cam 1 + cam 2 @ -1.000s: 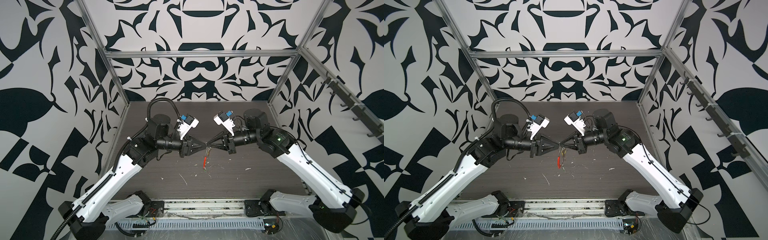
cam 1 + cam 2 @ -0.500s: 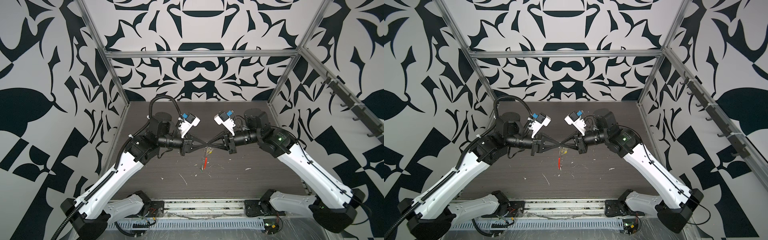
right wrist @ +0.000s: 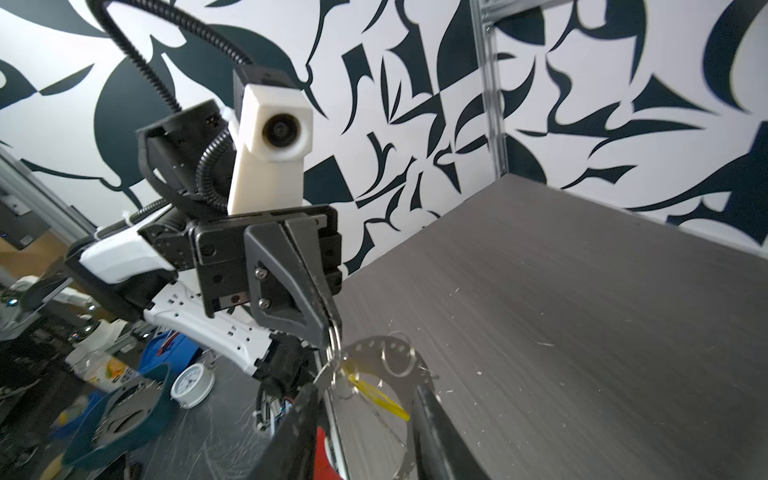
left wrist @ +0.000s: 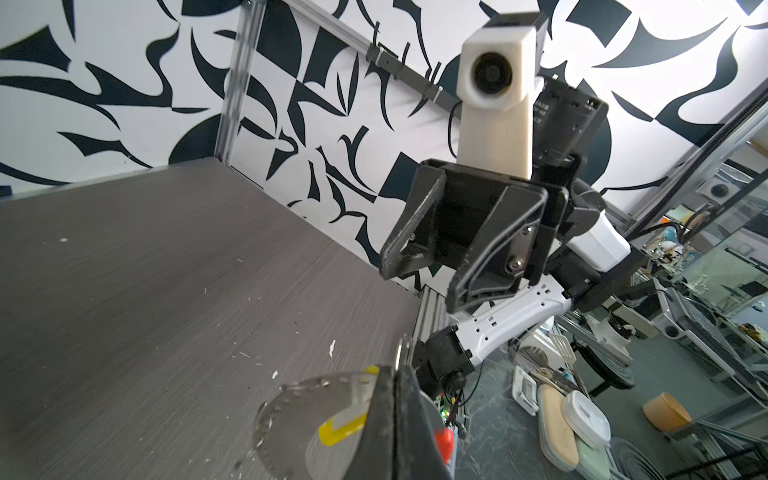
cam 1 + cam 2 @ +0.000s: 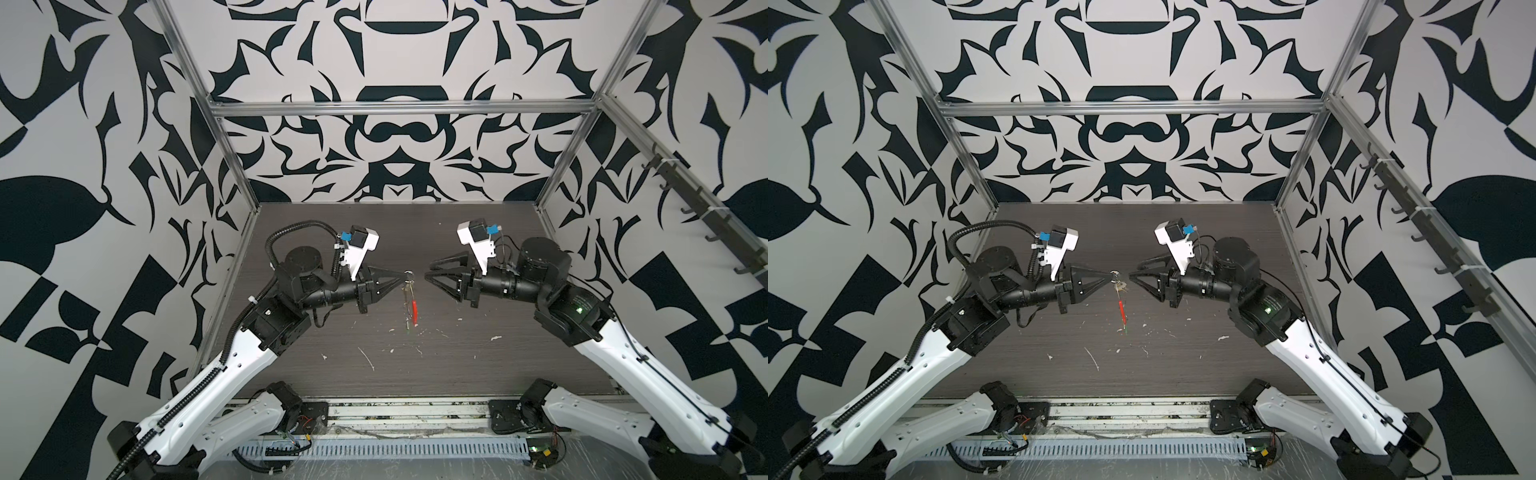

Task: Remove the keys from the keyring

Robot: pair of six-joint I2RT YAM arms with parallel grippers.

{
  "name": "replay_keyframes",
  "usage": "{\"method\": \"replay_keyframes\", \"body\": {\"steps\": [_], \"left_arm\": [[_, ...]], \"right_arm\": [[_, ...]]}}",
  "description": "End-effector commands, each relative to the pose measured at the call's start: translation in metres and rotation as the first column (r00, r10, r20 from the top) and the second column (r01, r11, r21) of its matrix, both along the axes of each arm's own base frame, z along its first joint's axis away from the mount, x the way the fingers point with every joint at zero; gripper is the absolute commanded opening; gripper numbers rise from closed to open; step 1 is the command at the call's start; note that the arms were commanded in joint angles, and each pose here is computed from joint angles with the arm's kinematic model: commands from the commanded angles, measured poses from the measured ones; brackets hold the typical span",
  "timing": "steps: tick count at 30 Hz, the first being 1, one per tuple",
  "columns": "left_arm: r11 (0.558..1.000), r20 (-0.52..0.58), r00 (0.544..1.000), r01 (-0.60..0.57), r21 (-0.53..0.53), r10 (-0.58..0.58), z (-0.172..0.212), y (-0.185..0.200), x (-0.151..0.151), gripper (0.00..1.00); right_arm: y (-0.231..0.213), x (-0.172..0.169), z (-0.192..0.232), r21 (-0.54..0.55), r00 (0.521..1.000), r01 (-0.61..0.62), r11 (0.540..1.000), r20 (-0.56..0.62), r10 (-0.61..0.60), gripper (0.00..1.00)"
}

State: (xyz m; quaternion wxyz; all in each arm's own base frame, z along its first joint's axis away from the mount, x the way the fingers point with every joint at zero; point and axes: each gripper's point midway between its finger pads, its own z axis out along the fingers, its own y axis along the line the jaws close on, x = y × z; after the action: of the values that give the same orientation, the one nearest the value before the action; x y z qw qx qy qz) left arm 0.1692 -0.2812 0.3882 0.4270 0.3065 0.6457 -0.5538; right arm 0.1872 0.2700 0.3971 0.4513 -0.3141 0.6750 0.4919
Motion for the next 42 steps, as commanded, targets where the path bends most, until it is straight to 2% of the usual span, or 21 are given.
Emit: {"method": "replay_keyframes", "body": {"steps": [1, 7, 15, 28, 36, 38, 42], "left_arm": [[0.986, 0.113, 0.992, -0.042, -0.160, 0.060, 0.039, 0.009, 0.002, 0.00], [0.971, 0.178, 0.982, -0.013, -0.240, 0.057, 0.052, 0.014, -0.007, 0.00], [0.964, 0.173, 0.985, 0.043, -0.264, 0.003, 0.054, 0.009, -0.011, 0.00], [0.953, 0.175, 0.984, 0.086, -0.290, -0.035, 0.057, 0.007, -0.016, 0.00], [0.954, 0.171, 0.985, 0.083, -0.288, -0.034, 0.056, 0.006, -0.015, 0.00], [0.954, 0.168, 0.985, 0.077, -0.289, -0.028, 0.055, 0.006, -0.014, 0.00], [0.954, 0.164, 0.986, 0.065, -0.292, -0.017, 0.054, 0.007, -0.011, 0.00]], "right_arm": [[-0.003, 0.010, 0.029, 0.122, 0.994, 0.058, 0.991, 0.087, -0.069, 0.43], [-0.002, 0.005, 0.029, 0.189, 0.994, 0.028, 0.982, 0.099, -0.047, 0.47], [0.010, -0.013, 0.033, 0.216, 0.989, -0.092, 0.972, 0.132, 0.064, 0.50], [0.033, -0.027, 0.023, 0.121, 0.977, -0.146, 0.982, 0.176, 0.124, 0.51], [0.039, -0.029, 0.022, 0.110, 0.972, -0.159, 0.981, 0.193, 0.136, 0.41], [0.041, -0.030, 0.021, 0.101, 0.971, -0.161, 0.982, 0.196, 0.140, 0.31], [0.044, -0.031, 0.015, 0.079, 0.971, -0.160, 0.984, 0.193, 0.142, 0.19]]}}
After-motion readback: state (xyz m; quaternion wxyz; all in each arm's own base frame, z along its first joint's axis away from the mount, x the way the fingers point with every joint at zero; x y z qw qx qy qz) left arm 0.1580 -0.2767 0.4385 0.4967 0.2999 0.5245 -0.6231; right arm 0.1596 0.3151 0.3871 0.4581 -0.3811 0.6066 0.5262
